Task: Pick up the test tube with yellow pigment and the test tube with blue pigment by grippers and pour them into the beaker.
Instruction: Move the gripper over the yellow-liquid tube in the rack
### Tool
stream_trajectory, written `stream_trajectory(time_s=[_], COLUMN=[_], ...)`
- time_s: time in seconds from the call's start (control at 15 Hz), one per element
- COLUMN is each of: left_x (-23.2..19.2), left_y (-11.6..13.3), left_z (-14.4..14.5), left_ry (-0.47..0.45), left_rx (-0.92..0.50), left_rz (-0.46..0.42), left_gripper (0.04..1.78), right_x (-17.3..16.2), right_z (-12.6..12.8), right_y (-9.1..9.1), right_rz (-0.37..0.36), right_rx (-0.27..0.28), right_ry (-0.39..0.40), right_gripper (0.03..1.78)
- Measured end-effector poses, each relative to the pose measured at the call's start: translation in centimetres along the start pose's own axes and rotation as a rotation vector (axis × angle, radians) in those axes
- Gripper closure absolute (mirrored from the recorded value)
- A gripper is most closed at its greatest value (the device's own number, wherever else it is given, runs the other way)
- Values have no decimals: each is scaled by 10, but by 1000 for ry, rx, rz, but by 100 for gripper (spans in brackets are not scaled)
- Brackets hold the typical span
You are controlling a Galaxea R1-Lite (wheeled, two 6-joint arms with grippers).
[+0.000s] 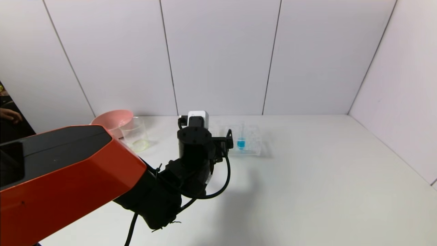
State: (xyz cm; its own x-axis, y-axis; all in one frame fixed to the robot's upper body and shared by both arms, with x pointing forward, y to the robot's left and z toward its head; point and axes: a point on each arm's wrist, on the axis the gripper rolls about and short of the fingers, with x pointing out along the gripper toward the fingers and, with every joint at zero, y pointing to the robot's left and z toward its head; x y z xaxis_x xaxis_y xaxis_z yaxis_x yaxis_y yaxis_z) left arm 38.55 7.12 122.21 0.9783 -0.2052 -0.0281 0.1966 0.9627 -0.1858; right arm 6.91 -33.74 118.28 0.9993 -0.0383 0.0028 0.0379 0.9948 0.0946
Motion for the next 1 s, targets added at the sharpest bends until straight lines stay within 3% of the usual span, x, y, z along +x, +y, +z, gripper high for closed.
stream_trajectory(time_s=[0.4, 1.0], left_x=[19, 55], left_y=[0, 5], left_z=[-23, -20], left_ry=[9, -38], left_rx=[21, 60], left_rz=[17, 48], left_gripper=[6, 6], right_x=[0, 0], right_z=[0, 0], right_y=[0, 0], right_rz=[0, 0], right_rx=[0, 0], right_ry=[0, 0], right_gripper=[4, 4])
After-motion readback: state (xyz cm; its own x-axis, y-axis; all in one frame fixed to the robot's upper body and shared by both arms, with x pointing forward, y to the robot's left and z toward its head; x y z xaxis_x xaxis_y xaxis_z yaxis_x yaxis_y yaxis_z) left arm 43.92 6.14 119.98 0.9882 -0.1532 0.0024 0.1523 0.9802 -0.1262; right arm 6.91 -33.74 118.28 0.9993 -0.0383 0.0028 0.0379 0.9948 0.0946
